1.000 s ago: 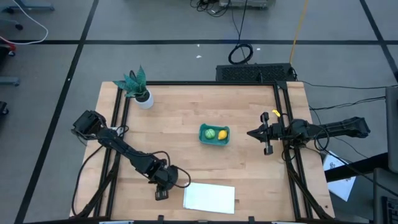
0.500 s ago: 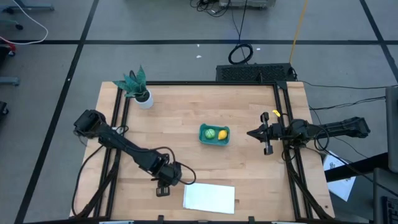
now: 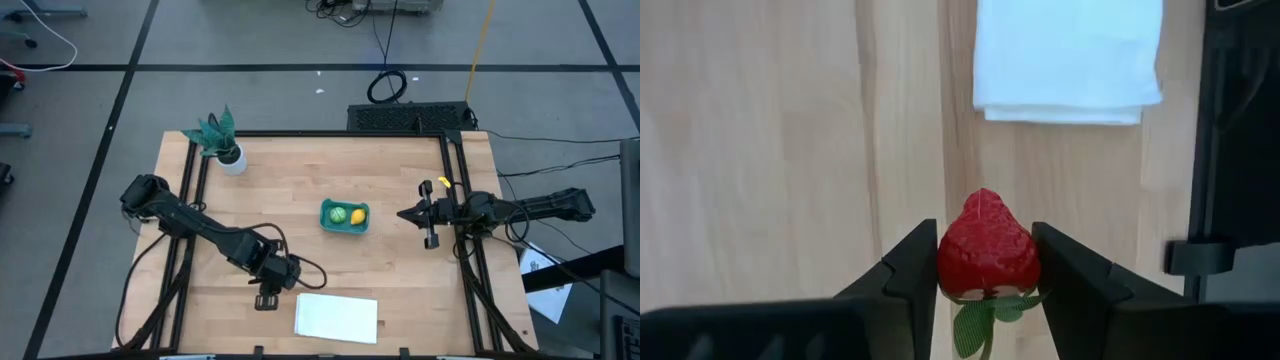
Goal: Pick and placing Produce into tupperware
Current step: Put the strawberry into the bin
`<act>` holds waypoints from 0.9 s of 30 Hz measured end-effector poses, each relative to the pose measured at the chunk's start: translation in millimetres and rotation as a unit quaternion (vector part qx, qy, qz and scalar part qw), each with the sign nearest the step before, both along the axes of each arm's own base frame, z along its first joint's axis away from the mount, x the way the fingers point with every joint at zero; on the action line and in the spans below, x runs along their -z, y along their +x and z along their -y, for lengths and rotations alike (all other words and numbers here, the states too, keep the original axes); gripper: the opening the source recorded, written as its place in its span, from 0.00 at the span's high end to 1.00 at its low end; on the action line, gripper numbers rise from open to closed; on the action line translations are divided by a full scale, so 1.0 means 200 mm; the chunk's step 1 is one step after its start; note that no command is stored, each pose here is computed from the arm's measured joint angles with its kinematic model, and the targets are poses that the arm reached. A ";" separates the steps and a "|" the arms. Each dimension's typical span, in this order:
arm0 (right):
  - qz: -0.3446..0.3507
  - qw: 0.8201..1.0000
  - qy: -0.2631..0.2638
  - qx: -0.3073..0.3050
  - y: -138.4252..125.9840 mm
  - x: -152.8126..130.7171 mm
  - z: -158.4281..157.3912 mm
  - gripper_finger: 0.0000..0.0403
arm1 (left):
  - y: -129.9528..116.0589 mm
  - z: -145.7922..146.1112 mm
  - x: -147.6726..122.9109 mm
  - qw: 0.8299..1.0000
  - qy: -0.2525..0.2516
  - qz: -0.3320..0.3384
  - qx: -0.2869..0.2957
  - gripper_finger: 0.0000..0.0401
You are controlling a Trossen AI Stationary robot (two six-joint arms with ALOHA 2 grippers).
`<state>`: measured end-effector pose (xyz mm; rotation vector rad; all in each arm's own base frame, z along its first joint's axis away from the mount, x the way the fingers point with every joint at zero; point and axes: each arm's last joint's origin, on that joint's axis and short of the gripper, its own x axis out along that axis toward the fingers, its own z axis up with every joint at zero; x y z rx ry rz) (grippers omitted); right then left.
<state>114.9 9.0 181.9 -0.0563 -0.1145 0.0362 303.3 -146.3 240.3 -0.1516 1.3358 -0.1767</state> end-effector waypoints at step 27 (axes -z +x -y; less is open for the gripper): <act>-0.001 1.000 0.000 0.000 0.00 0.00 0.00 1.00 | -0.15 -0.27 -0.31 0.997 0.044 0.036 -0.051 0.67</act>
